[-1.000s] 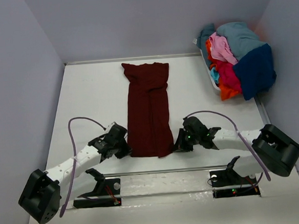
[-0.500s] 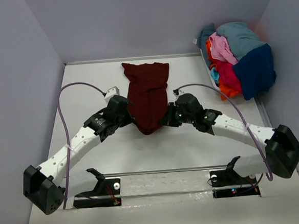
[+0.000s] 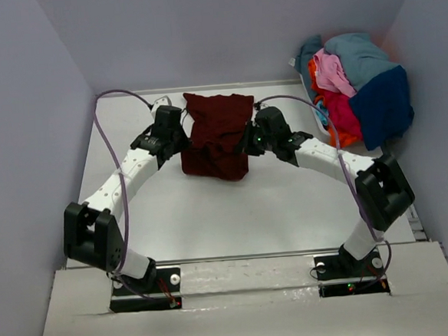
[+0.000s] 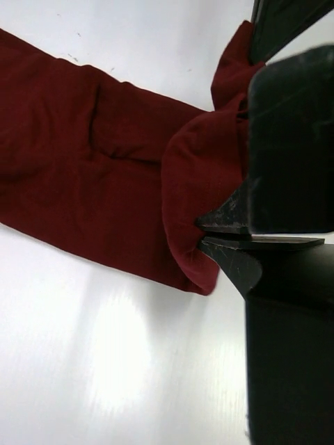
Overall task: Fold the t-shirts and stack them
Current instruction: Fold the folded rectangular tshirt in 1/3 of the way
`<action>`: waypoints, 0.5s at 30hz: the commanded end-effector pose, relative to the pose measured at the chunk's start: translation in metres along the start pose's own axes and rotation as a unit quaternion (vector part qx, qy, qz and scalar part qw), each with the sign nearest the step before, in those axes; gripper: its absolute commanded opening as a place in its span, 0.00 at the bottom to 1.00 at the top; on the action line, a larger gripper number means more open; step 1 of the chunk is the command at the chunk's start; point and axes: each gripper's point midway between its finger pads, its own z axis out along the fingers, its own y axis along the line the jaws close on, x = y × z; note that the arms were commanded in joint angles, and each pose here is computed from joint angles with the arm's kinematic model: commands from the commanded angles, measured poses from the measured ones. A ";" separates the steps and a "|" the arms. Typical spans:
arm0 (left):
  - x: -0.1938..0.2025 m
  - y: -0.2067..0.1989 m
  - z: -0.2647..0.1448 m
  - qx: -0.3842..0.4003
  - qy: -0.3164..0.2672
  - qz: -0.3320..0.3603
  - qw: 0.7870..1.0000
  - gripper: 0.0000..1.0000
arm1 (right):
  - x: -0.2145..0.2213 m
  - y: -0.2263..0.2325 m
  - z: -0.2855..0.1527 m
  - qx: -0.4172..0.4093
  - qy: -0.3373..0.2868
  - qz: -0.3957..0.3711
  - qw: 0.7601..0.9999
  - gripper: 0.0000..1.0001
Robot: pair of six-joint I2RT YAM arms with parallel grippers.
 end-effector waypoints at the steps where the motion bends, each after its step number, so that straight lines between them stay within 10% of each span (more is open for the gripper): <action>1: -0.032 -0.029 0.024 0.041 -0.022 0.028 0.998 0.06 | -0.027 0.007 0.018 -0.018 -0.019 -0.013 1.000 0.07; 15: -0.055 -0.033 0.109 0.053 0.012 0.044 0.998 0.06 | -0.068 -0.049 0.054 0.034 -0.036 0.015 0.999 0.07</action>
